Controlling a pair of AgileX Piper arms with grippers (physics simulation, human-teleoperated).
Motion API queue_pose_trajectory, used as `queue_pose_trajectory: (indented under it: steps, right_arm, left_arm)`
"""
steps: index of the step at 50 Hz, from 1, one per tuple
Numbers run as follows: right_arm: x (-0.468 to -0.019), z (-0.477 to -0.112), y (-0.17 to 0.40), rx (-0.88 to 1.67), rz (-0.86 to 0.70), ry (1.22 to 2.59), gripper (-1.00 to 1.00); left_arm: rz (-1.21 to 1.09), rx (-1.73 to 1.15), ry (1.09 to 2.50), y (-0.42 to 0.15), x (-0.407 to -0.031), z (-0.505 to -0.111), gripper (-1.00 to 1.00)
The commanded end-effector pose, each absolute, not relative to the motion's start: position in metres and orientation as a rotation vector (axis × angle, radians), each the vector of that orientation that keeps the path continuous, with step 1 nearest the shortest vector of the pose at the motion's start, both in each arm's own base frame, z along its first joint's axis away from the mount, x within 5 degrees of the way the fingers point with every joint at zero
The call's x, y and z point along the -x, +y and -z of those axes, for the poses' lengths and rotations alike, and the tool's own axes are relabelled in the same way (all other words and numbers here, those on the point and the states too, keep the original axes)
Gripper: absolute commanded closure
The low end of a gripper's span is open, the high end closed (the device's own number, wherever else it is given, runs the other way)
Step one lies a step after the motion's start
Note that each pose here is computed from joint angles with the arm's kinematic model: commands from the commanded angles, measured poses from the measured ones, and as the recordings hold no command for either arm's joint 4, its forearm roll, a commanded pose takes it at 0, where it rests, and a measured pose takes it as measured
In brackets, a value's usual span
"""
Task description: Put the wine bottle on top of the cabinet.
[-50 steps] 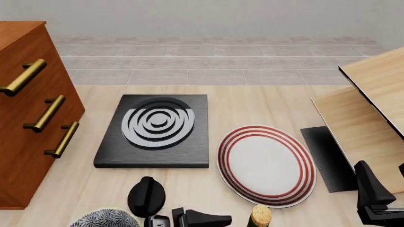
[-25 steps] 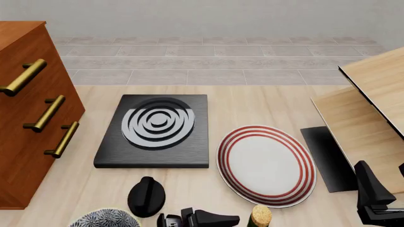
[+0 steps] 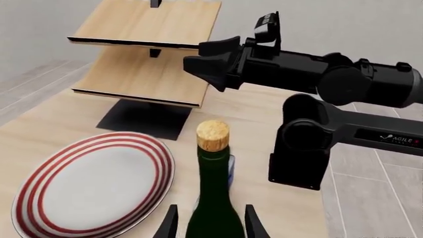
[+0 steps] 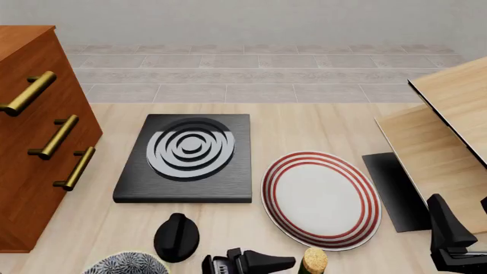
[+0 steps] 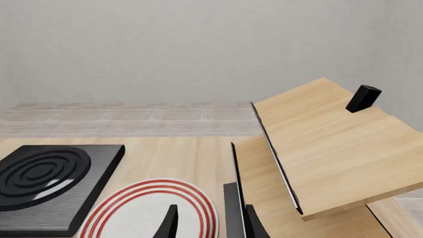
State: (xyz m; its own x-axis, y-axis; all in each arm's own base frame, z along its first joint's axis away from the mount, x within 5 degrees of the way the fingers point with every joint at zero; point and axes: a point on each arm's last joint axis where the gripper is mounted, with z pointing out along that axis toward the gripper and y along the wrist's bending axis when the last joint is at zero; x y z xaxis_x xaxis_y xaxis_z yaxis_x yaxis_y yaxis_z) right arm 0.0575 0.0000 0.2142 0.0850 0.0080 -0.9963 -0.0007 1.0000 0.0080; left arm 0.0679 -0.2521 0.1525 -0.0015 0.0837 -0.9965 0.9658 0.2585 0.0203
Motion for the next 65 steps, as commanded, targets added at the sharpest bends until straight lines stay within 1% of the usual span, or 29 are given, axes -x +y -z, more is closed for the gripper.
queue_pose_trajectory:
  steps: [1,16,25,26,37,53,65]
  right_arm:
    - [-0.057,-0.214,0.0,-0.006,-0.006,1.486,-1.0]
    - [-0.057,-0.214,0.0,-0.006,-0.006,1.486,-1.0]
    - [-0.057,-0.214,0.0,-0.006,-0.006,1.486,-1.0]
    - [-0.057,-0.214,0.0,-0.006,-0.006,1.486,-1.0]
    - [-0.057,-0.214,0.0,-0.006,-0.007,1.486,-1.0]
    - [-0.057,-0.214,0.0,-0.006,-0.007,1.486,-1.0]
    - [-0.057,-0.214,0.0,-0.006,-0.007,1.486,-1.0]
  left_arm:
    - [0.968,-1.099,1.363,-0.263,-0.066,-0.148,-1.0]
    - [0.941,-1.126,1.387,-0.279,-0.071,-0.131,-1.0]
    - [0.928,-1.123,1.399,-0.28,-0.075,-0.128,-1.0]
    - [0.923,-1.116,1.401,-0.279,-0.077,-0.129,1.0]
    - [0.913,-1.092,1.389,-0.265,-0.079,-0.14,1.0]
    - [0.92,-1.05,1.326,-0.233,-0.072,-0.167,1.0]
    - [0.912,-1.013,1.299,-0.213,-0.071,-0.179,1.0]
